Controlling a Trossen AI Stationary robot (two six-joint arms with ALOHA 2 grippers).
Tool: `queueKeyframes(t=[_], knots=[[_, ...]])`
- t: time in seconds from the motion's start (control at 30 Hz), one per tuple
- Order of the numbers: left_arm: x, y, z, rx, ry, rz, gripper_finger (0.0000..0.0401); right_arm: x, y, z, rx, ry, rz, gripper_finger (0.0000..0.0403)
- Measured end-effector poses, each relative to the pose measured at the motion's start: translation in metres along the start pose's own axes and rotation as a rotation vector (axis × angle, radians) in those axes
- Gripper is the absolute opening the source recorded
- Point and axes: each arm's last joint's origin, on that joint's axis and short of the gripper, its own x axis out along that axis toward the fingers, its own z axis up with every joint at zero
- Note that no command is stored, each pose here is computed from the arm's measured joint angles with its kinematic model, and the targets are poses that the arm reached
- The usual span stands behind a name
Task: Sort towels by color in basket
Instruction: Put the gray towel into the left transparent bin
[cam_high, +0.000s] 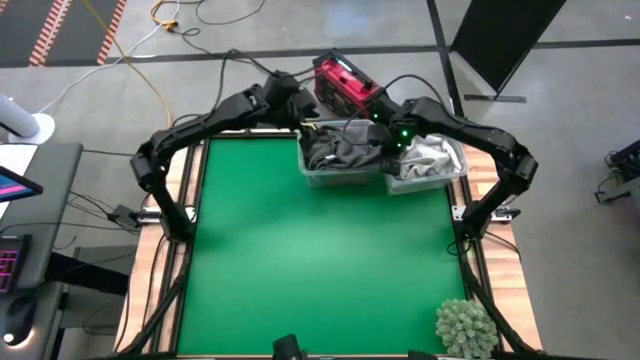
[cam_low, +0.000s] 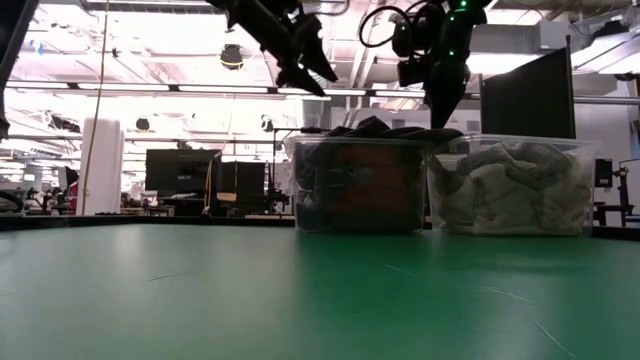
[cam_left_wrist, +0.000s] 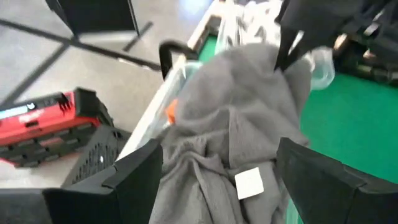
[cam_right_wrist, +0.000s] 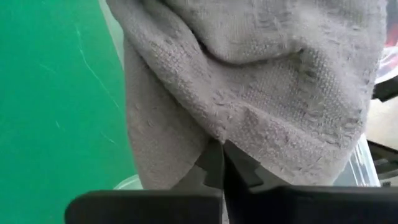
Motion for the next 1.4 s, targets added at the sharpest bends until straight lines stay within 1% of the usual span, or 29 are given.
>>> queueKeyframes(t=[0.1, 0.2, 0.4, 0.47, 0.53, 0.6, 0.63, 0.77, 0.83, 0.97, 1.1, 1.17, 1.27, 1.4], knots=[[-0.015, -0.001, 0.007, 0.007, -0.044, 0.005, 0.0302, -0.01, 0.0, 0.004, 0.027, -0.052, 0.031, 0.0013], [-0.026, -0.003, 0.011, 0.014, -0.077, 0.008, 0.0302, -0.03, 0.0, 0.014, 0.028, -0.179, 0.052, 0.0012], [-0.041, -0.005, 0.016, 0.02, -0.112, 0.011, 0.0302, -0.065, 0.002, 0.036, -0.018, -0.419, 0.035, 0.0012], [-0.045, -0.005, 0.017, 0.019, -0.121, 0.012, 0.0302, -0.07, 0.003, 0.044, -0.047, -0.507, 0.035, 0.0012], [-0.047, -0.006, 0.018, 0.01, -0.126, 0.012, 0.0302, -0.07, 0.002, 0.05, -0.061, -0.563, 0.038, 0.0012], [-0.048, -0.006, 0.017, 0.002, -0.118, 0.011, 0.0302, -0.061, 0.0, 0.06, -0.063, -0.602, 0.035, 0.0012], [-0.048, -0.006, 0.016, 0.0, -0.112, 0.01, 0.0302, -0.053, -0.002, 0.065, -0.05, -0.605, 0.051, 0.0012], [-0.048, -0.007, 0.012, -0.01, -0.065, 0.005, 0.0302, -0.005, -0.007, 0.082, 0.024, -0.568, 0.157, 0.0012], [-0.048, -0.007, 0.009, -0.016, -0.033, 0.003, 0.0302, 0.02, -0.009, 0.088, 0.049, -0.518, 0.202, 0.0012], [-0.048, -0.007, 0.003, -0.026, 0.022, -0.003, 0.0302, 0.066, -0.011, 0.094, 0.078, -0.396, 0.243, 0.0012], [-0.048, -0.008, 0.0, -0.029, 0.055, -0.005, 0.0302, 0.101, -0.012, 0.095, 0.128, -0.287, 0.258, 0.0012], [-0.048, -0.008, -0.001, -0.03, 0.064, -0.006, 0.0302, 0.113, -0.013, 0.094, 0.15, -0.241, 0.249, 0.0012], [-0.048, -0.008, -0.001, -0.03, 0.067, -0.006, 0.0302, 0.124, -0.014, 0.092, 0.175, -0.195, 0.228, 0.0023], [-0.048, -0.008, -0.001, -0.016, 0.064, -0.005, 0.0302, 0.124, -0.017, 0.09, 0.24, -0.174, 0.229, 0.0037]])
